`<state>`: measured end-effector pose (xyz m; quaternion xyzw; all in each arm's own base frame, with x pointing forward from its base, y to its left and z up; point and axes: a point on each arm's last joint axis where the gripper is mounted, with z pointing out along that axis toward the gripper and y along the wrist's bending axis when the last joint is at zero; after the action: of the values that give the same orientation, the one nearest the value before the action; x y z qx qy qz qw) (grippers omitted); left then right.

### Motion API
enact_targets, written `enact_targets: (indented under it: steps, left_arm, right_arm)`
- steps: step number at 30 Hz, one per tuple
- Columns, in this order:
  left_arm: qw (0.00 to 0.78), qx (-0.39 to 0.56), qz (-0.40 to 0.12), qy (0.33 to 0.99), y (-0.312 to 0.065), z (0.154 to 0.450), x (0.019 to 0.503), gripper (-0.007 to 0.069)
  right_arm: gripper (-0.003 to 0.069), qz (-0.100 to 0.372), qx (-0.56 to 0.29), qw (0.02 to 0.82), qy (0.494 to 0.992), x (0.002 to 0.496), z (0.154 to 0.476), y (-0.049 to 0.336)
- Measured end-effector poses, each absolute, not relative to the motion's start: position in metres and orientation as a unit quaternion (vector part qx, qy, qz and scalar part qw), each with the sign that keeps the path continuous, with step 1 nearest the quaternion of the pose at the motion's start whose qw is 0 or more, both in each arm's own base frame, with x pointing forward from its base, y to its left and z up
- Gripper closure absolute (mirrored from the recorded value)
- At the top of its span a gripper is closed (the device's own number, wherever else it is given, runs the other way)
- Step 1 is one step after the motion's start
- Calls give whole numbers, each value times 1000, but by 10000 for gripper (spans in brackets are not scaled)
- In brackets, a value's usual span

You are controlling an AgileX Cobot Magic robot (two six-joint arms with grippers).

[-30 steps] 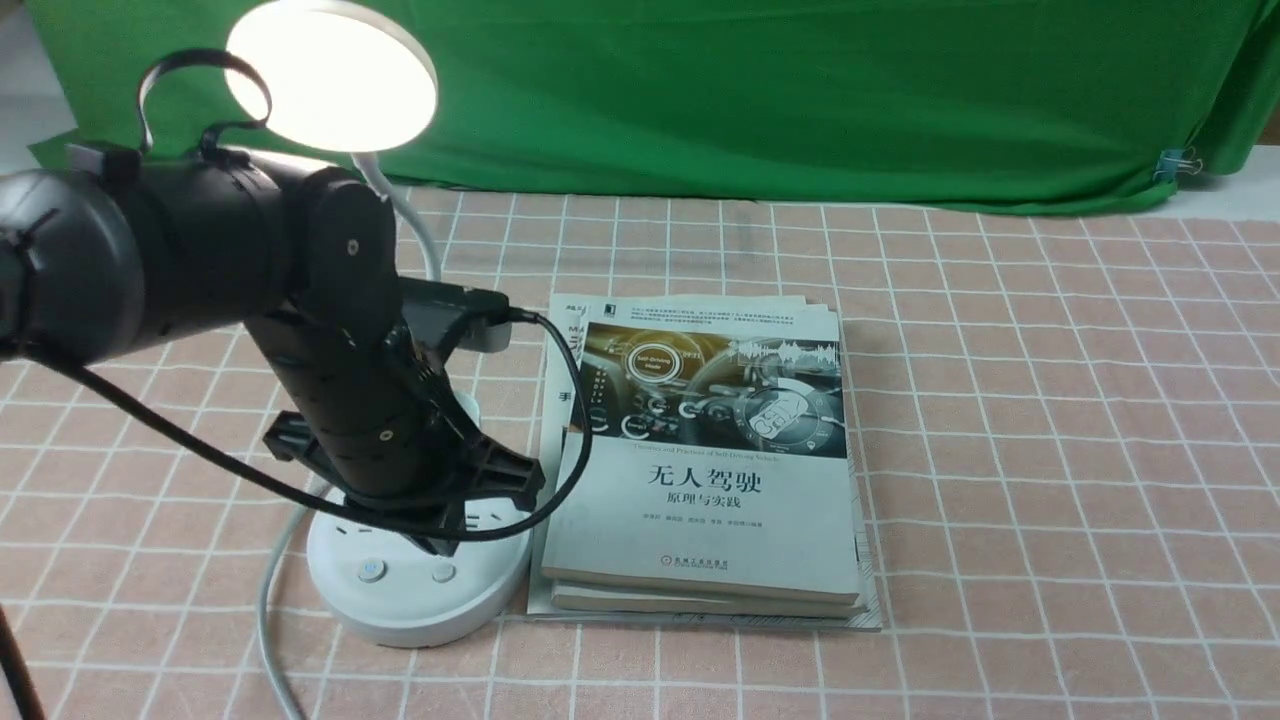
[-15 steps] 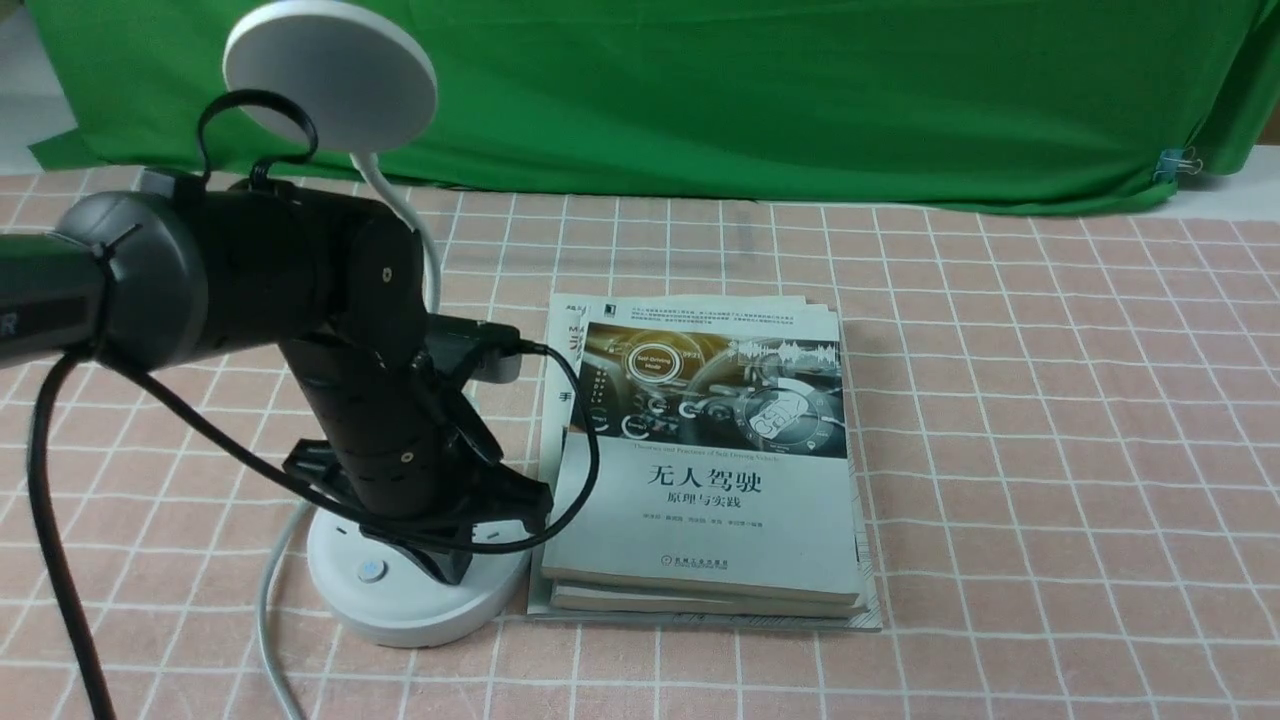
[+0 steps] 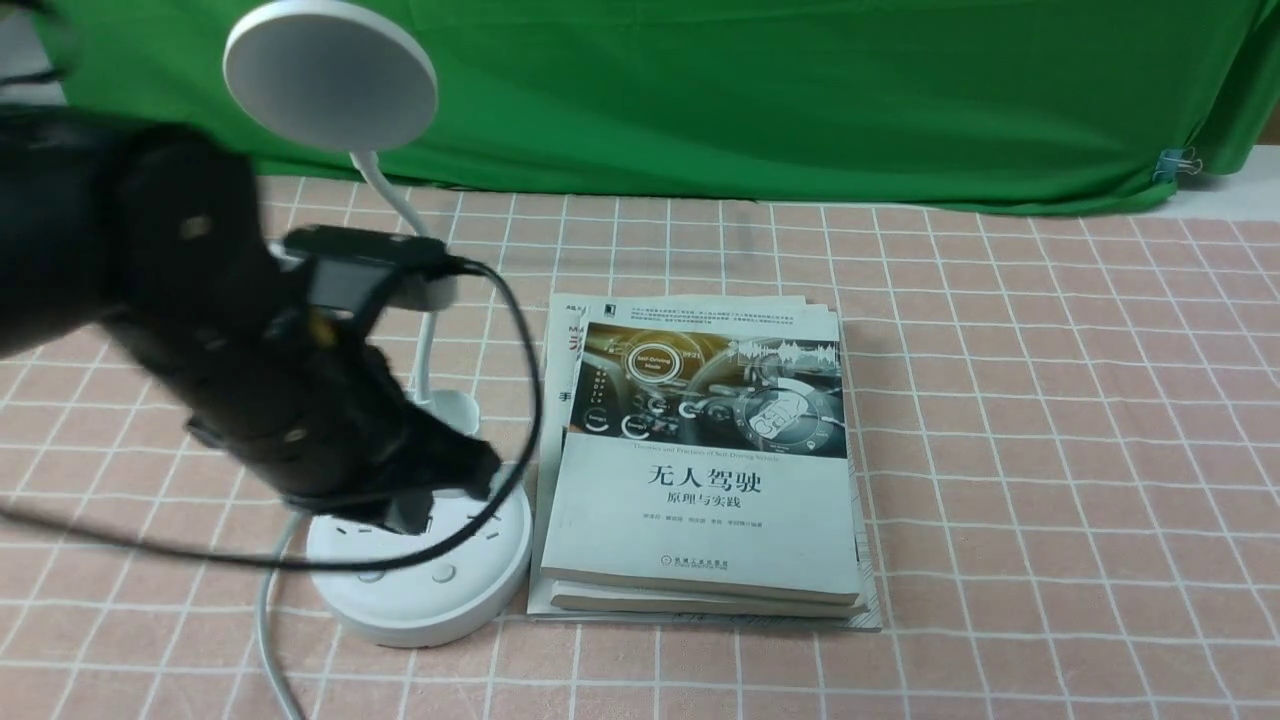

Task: Turn off the table lamp on the pink coffee tablecloth by hand.

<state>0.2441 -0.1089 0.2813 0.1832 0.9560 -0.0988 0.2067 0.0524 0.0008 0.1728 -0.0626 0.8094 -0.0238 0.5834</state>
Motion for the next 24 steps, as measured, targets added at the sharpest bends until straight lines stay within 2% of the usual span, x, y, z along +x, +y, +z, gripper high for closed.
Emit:
enact_targets:
  steps: [4, 10, 16, 24]
  left_arm:
    - [304, 174, -115, 930, -92, 295, 206, 629]
    - [438, 148, -143, 875, -66, 288, 144, 629]
    - [469, 152, -135, 859, -49, 258, 107, 628]
    - [467, 167, -114, 861, -42, 236, 94, 628]
  right_arm:
    - [417, -24, -63, 583, 809, 52, 173, 1]
    - [417, -24, -63, 583, 809, 52, 173, 1]
    - [417, -24, -63, 583, 809, 52, 173, 1]
    - [417, -24, -63, 583, 809, 52, 173, 1]
